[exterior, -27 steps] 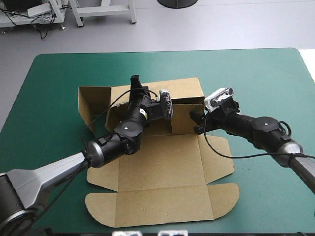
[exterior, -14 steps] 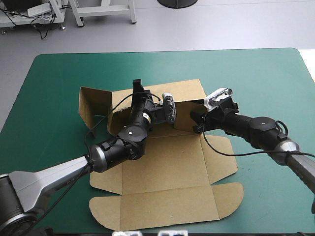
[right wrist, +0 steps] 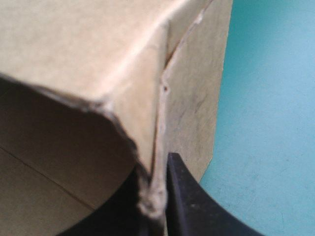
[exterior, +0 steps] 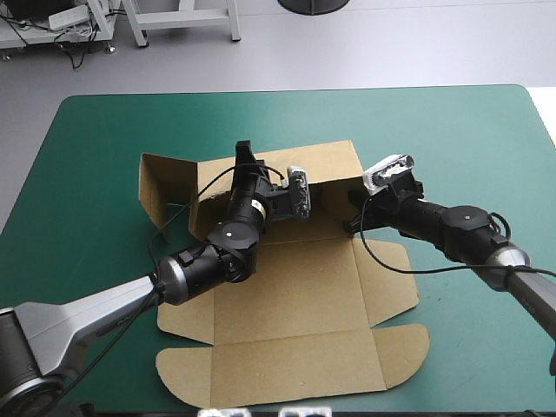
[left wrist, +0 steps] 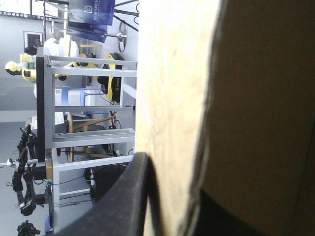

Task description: Fold the box

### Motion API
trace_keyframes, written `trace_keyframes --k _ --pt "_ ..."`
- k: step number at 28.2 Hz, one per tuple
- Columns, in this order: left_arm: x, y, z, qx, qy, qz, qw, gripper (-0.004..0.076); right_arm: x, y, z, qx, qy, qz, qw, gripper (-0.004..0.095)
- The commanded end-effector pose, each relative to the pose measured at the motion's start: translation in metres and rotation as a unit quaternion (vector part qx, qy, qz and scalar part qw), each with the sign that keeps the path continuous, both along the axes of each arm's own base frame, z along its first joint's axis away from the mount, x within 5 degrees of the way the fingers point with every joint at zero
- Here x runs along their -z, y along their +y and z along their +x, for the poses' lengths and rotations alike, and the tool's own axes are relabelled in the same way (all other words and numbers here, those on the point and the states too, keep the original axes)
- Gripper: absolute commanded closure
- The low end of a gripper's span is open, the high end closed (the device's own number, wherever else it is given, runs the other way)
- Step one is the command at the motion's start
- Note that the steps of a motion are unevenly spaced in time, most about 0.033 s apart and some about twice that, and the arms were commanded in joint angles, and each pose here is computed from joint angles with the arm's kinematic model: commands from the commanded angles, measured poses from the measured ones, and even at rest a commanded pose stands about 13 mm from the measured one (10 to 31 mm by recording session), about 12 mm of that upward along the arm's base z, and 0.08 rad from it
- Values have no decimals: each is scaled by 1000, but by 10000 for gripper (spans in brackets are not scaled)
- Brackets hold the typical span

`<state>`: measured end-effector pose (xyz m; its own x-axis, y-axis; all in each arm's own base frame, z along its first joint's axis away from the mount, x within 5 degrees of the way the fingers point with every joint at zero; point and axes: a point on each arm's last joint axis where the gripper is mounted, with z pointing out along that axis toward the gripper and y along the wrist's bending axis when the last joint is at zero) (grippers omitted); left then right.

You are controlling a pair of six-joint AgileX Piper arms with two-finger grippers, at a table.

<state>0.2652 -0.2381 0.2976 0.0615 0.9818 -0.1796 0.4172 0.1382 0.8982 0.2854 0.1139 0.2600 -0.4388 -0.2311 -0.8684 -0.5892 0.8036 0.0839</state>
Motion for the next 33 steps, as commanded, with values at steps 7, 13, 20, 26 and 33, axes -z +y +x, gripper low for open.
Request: trace_keyframes --k 7,13,20,26,33 --pt "-21 2 -14 9 20 -62 998 206 -21 9 -6 -33 -6 57 998 926" --pt "-39 5 -29 24 2 -56 998 157 -21 9 -6 -32 -6 58 998 928" --pt "-55 -11 -73 63 -9 -53 997 157 -21 8 -5 -25 -8 54 998 928" --pt "-66 -16 -112 75 -7 -56 996 161 -21 7 -4 -17 -8 52 998 928" --pt "-94 17 -134 54 94 -181 978 419 -21 7 -5 -18 -9 49 999 928"
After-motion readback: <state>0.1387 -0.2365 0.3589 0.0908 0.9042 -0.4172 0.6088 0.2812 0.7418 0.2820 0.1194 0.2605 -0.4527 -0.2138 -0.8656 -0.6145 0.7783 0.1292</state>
